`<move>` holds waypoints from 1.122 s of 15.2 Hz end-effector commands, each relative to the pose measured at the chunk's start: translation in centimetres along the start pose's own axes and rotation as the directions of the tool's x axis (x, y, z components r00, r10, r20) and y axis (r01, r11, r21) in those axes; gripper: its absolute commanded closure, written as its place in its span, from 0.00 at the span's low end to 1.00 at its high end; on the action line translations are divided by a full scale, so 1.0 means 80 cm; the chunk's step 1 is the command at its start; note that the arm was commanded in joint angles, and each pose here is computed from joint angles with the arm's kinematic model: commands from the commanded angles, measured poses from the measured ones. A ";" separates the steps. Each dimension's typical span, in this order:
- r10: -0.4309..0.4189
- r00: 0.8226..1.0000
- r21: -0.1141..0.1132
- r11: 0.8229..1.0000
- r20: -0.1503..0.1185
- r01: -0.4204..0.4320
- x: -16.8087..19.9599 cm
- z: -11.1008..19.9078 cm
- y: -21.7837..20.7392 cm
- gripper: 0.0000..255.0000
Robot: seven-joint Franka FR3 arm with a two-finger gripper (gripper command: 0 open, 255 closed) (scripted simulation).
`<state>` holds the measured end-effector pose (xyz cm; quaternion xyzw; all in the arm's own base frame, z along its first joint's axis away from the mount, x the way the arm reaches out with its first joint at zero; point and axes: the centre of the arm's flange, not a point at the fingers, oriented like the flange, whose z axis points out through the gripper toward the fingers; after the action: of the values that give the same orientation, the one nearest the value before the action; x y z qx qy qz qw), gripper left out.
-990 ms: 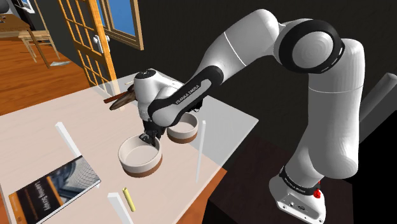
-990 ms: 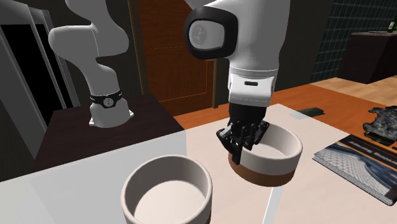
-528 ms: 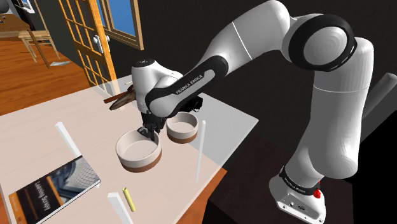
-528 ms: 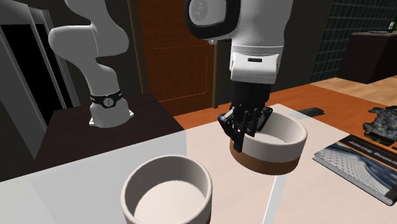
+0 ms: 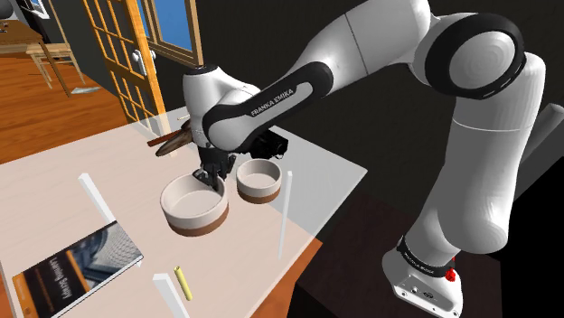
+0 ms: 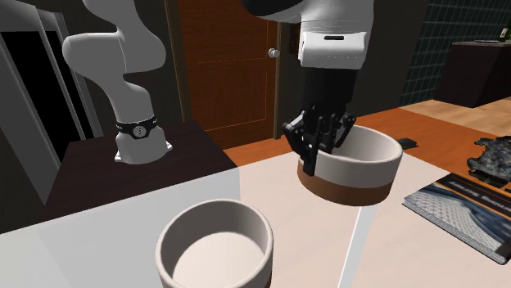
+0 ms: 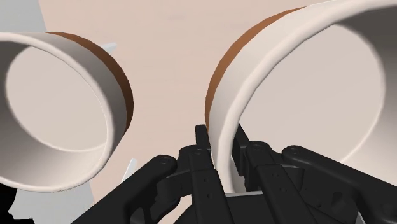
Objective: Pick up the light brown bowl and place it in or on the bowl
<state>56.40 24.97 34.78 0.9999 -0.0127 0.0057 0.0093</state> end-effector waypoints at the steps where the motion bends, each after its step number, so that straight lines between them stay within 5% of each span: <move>1: 0.000 1.000 0.000 1.000 0.000 0.000 0.000 -0.015 0.001 1.00; 10: 0.000 1.000 0.000 1.000 0.000 0.000 0.001 -0.070 0.002 1.00; 17: 0.000 1.000 0.000 1.000 0.000 0.000 0.004 -0.075 0.118 1.00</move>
<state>56.24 16.77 40.86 0.9999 -0.0133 0.0053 0.0095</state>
